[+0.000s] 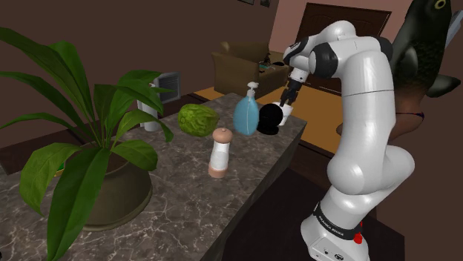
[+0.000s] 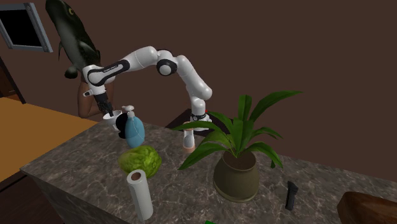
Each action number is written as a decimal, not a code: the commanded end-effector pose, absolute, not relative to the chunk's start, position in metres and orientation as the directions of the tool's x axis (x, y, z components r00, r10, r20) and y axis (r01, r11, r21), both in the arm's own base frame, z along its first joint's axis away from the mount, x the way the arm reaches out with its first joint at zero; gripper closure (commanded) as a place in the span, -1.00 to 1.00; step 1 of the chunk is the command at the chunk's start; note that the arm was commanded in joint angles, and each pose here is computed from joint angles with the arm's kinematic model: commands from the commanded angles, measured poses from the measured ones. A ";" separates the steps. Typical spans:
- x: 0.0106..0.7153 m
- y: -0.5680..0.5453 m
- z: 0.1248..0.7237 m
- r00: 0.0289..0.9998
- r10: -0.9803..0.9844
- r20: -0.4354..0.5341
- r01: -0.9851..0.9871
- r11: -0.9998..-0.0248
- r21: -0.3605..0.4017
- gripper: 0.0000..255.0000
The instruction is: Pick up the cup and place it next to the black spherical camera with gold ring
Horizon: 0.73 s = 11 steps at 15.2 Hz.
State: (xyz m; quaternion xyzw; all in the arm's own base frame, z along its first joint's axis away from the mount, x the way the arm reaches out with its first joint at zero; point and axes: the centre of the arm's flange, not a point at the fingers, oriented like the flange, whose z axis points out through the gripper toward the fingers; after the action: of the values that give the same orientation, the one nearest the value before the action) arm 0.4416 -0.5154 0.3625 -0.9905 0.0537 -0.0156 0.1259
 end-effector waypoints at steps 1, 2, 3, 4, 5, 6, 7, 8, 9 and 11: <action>0.440 -0.521 0.382 0.994 -0.110 0.018 -0.102 -0.962 -0.251 -1.00; 0.439 -0.524 0.395 0.994 -0.110 0.018 -0.102 -0.962 -0.251 -1.00; 0.439 -0.527 0.405 0.994 -0.110 0.018 -0.102 -0.962 -0.251 -1.00; 0.439 -0.527 0.405 0.994 -0.110 0.018 -0.102 -0.962 -0.251 -1.00; 0.439 -0.527 0.405 0.994 -0.110 0.018 -0.102 -0.963 -0.251 -1.00; 0.439 -0.527 0.405 0.994 -0.110 0.018 -0.102 -0.962 -0.251 -1.00; 0.439 -0.527 0.405 0.994 -0.110 0.018 -0.102 -0.962 -0.251 -1.00; 0.439 -0.527 0.405 0.994 -0.110 0.018 -0.102 -0.962 -0.251 -1.00; 0.439 -0.527 0.405 0.994 -0.110 0.018 -0.102 -0.962 -0.251 -1.00; 0.439 -0.527 0.405 0.994 -0.110 0.018 -0.102 -0.962 -0.251 -1.00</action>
State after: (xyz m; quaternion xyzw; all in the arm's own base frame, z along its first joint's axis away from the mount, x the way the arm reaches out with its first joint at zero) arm 0.4389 -0.5267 0.4047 -0.9905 0.0537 -0.0157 0.1260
